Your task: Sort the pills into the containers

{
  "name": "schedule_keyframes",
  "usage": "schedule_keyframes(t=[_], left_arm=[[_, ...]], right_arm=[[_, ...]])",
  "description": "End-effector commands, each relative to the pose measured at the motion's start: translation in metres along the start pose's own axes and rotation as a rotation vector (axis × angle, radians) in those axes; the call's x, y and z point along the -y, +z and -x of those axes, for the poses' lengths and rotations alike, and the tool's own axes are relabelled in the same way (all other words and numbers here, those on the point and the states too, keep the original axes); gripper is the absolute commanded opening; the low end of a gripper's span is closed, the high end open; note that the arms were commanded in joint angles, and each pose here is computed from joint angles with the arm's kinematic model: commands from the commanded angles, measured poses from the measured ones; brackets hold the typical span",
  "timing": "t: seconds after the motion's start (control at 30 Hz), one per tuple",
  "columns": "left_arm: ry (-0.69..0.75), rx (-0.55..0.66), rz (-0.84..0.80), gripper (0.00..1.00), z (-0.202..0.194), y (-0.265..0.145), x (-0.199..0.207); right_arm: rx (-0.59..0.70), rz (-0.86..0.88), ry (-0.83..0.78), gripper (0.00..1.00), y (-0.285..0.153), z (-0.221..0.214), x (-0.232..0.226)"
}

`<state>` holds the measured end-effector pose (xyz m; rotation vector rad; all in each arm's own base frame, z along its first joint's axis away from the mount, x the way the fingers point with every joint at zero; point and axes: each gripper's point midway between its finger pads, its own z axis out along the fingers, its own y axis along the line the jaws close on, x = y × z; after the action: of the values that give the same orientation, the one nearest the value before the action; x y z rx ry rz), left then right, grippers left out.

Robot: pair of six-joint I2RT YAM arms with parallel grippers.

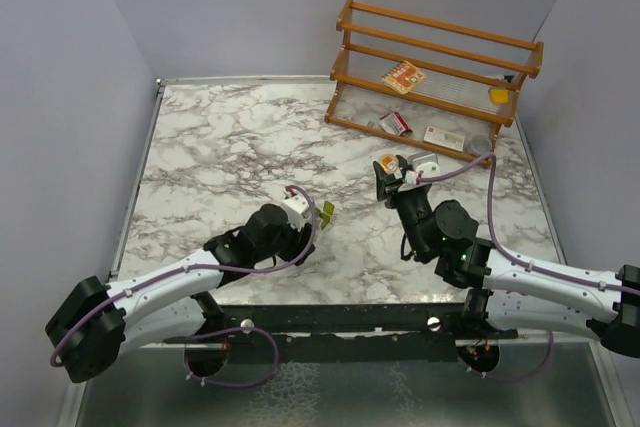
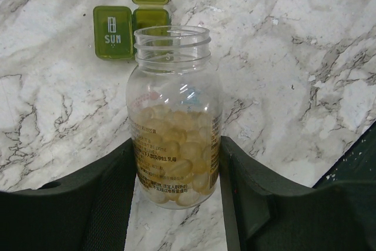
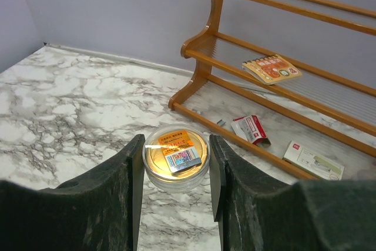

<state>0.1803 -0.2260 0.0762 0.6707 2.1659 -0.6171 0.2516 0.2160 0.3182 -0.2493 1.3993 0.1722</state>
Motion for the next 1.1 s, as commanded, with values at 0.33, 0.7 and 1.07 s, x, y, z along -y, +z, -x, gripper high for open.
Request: schedule_keyframes(t=[0.33, 0.7, 1.07], left_arm=[[-0.009, -0.110, 0.062, 0.00, 0.004, 0.026, -0.003], [-0.032, -0.238, 0.121, 0.00, -0.009, 0.026, -0.009], [-0.032, -0.374, 0.176, 0.00, -0.008, 0.020, -0.011]], right_arm=[[-0.029, -0.027, 0.004, 0.01, -0.004, -0.015, 0.005], [-0.043, -0.014, 0.023, 0.01, -0.009, -0.022, 0.006], [-0.059, -0.016, 0.037, 0.01, -0.012, -0.031, 0.007]])
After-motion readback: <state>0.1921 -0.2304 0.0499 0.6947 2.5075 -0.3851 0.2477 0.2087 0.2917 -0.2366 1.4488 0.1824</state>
